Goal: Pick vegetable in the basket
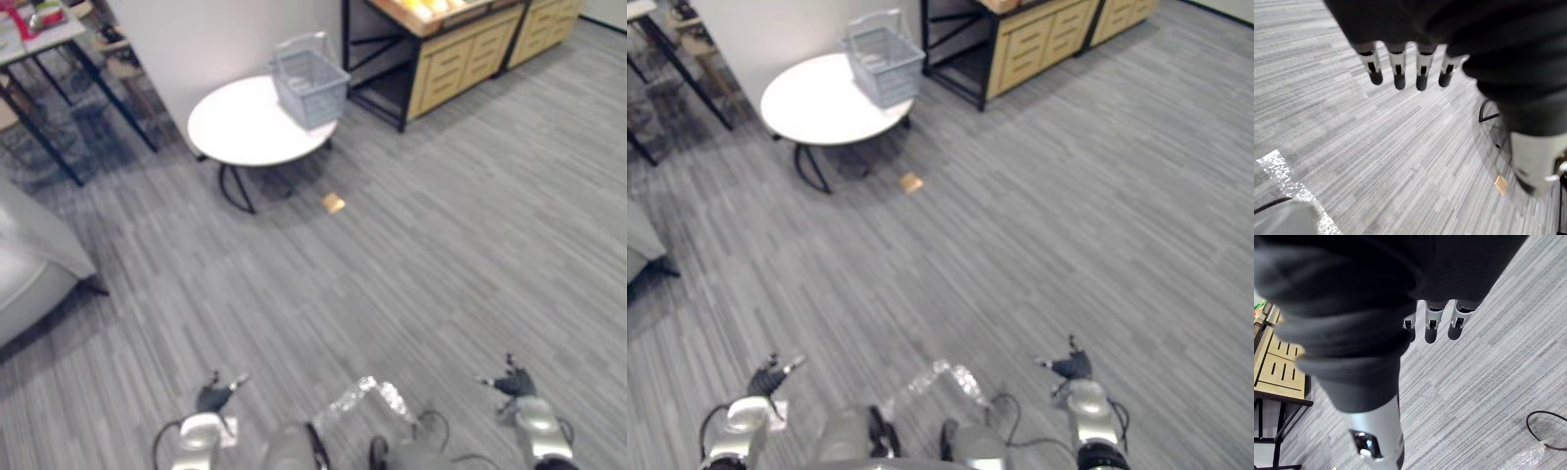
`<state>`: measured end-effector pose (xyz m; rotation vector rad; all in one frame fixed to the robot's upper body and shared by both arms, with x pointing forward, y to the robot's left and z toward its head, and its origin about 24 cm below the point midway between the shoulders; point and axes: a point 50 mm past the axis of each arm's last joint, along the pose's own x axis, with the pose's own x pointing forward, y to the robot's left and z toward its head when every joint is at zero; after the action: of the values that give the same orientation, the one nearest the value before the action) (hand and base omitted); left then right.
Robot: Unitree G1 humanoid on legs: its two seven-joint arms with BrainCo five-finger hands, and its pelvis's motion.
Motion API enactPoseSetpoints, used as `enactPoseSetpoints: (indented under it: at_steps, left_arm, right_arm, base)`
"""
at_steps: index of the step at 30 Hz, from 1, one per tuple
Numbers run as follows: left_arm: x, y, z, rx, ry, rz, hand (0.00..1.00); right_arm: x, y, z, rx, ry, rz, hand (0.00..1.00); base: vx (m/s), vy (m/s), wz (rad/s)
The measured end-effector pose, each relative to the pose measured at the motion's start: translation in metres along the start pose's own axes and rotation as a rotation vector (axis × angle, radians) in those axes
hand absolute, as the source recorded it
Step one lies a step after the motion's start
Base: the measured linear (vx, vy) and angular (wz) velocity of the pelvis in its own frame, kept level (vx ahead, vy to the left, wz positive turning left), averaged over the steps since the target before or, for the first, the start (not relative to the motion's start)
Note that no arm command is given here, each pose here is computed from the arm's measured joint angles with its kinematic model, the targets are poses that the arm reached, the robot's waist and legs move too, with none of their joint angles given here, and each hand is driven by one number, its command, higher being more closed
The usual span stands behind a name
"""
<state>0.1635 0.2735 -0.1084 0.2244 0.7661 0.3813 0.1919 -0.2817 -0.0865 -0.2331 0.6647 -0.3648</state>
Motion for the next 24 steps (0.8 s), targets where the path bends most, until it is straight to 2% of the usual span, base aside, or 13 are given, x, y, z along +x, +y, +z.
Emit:
enactPoseSetpoints:
  at_steps: [8, 11, 15, 19, 24]
  left_arm:
    - [-0.002, -0.002, 0.002, -0.032, -0.021, 0.002, 0.0]
    - [-0.008, -0.006, -0.011, -0.071, 0.017, 0.008, 0.0]
    - [-0.012, -0.014, -0.018, -0.063, 0.033, -0.014, 0.0]
    - [-0.01, -0.018, -0.01, -0.042, 0.007, -0.03, 0.0]
    - [-0.005, -0.015, -0.014, 0.038, 0.044, -0.044, 0.0]
  right_arm:
    - [0.013, -0.002, 0.085, -0.107, -0.276, 0.021, 0.0]
    - [0.006, 0.023, 0.099, -0.151, -0.361, 0.085, 0.0]
    - [0.0, 0.046, 0.119, -0.156, -0.442, 0.131, 0.0]
    - [-0.006, 0.038, 0.163, -0.167, -0.596, 0.063, 0.0]
    - [-0.01, 0.012, 0.219, -0.204, -0.749, -0.061, 0.0]
  base:
    - [0.41, 0.131, -0.44]
    - [0.77, 0.325, -0.24]
    - [0.64, 0.16, 0.74]
    - [0.52, -0.086, 1.02]
    - [0.51, -0.37, 1.03]
